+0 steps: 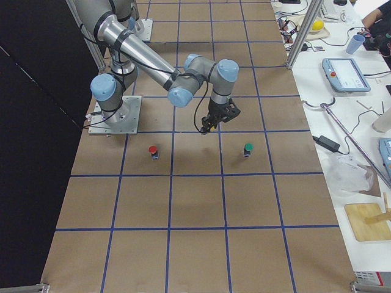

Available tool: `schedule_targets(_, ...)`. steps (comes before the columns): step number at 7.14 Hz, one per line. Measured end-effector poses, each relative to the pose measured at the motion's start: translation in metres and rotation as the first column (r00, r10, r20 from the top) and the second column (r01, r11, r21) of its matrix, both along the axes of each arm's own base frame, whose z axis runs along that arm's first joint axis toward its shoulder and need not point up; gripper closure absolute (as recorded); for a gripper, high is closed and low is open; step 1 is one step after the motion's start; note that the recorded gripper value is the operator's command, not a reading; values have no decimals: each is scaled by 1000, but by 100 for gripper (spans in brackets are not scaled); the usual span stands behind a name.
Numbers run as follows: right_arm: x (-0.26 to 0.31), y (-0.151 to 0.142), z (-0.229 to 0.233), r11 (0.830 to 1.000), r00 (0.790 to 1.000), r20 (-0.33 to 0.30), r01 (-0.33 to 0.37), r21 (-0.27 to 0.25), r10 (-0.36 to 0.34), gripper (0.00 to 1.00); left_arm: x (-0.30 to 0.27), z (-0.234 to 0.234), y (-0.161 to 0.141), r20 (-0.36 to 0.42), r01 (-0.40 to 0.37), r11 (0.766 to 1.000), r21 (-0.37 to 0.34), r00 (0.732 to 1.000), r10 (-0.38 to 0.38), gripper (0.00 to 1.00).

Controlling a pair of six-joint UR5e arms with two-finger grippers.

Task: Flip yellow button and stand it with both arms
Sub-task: 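Lower the yellow button upright onto the table with the right gripper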

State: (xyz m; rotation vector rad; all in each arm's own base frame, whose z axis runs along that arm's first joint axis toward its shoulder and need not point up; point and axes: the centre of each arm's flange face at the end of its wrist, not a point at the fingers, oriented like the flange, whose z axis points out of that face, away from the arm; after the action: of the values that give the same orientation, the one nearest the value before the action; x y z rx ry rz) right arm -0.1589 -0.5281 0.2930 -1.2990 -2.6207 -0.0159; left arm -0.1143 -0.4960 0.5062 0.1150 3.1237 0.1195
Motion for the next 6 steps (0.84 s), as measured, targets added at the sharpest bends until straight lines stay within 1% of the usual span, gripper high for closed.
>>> schedule_targets(1,-3,-4,-8,999,999,-24,27,-35,-27,98,-1,3,2,6,5,1000,-18,1000,-5,1)
schedule_targets(2,-4,-4,-18,997,998,-51,38,-71,-42,98,-2,4,2,6,2,999,-40,1000,-2,1)
schedule_targets(4,-3,10,-40,989,987,-151,32,-147,-55,96,-2,11,2,-5,-4,997,-80,1000,4,1)
schedule_targets(5,-2,18,-47,985,980,-191,28,-169,-60,95,-3,13,2,-23,-12,995,-97,1000,9,1)
schedule_targets(6,-1,22,-50,983,975,-211,29,-181,-67,94,-3,15,2,-44,-28,994,-107,999,24,1)
